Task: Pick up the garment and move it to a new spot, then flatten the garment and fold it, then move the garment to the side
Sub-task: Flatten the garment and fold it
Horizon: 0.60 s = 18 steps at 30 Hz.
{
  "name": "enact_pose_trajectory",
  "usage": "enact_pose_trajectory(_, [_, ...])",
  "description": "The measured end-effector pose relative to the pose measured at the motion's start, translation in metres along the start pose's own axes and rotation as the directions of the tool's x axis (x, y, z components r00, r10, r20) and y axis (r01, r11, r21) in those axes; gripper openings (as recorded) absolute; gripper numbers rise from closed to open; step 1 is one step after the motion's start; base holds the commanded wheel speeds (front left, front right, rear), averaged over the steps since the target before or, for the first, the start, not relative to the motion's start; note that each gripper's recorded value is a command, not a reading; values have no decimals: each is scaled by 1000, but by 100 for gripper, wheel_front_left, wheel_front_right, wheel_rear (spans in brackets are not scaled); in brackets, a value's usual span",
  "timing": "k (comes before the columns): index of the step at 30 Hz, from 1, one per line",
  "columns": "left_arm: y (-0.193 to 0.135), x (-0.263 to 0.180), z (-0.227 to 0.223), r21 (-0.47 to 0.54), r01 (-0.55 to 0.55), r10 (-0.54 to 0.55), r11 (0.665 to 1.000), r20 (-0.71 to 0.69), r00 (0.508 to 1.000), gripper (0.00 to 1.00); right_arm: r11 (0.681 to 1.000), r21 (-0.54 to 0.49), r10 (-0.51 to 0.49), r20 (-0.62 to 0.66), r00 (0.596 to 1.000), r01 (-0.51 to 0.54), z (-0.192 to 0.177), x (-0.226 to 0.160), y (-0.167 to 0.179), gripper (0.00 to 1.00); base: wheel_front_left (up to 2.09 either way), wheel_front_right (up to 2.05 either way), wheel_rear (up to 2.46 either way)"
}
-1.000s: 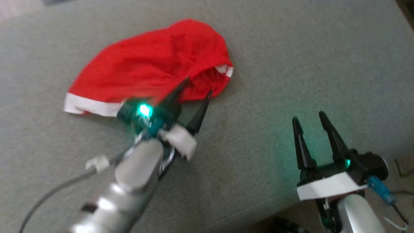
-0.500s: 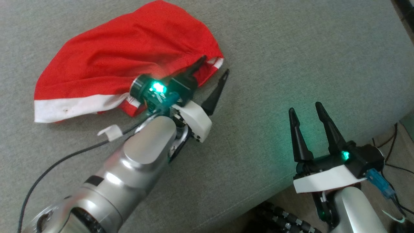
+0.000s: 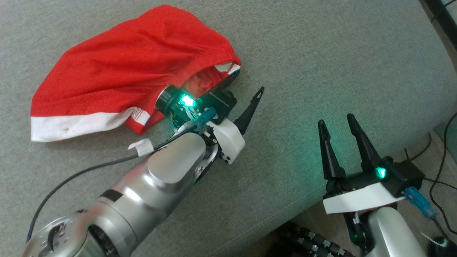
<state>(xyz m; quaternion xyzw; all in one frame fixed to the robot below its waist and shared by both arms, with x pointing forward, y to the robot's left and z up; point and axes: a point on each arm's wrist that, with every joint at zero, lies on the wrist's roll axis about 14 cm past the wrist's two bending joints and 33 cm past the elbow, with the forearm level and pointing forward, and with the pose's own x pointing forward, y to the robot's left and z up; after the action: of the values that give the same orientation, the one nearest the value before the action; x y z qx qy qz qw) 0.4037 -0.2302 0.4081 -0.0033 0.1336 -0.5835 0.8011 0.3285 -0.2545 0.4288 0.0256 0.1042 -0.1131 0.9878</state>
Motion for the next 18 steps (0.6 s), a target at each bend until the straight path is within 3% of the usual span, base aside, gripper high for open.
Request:
enact_pose_trajectory(11, [37, 1, -11, 24, -129, 130, 991, -74, 989, 100, 1000, 10, -3, 4, 1000, 3, 1, -2, 0, 100, 0, 0, 0])
enact_pose_trajectory(12, [38, 1, -13, 21, -133, 134, 991, -82, 988, 94, 1000, 10, -4, 3, 1000, 3, 1, -3, 0, 100, 0, 0, 0])
enact_pose_trajectory(15, [39, 3, -10, 25, -134, 135, 991, -65, 989, 0, 1000, 15, -8, 3, 1000, 8, 1, -4, -1, 100, 0, 0, 0])
enact_pose_trajectory(18, [38, 6, 10, 27, -122, 122, 992, 3, 993, 0, 1000, 17, -10, 9, 1000, 10, 3, -5, -2, 100, 0, 0, 0])
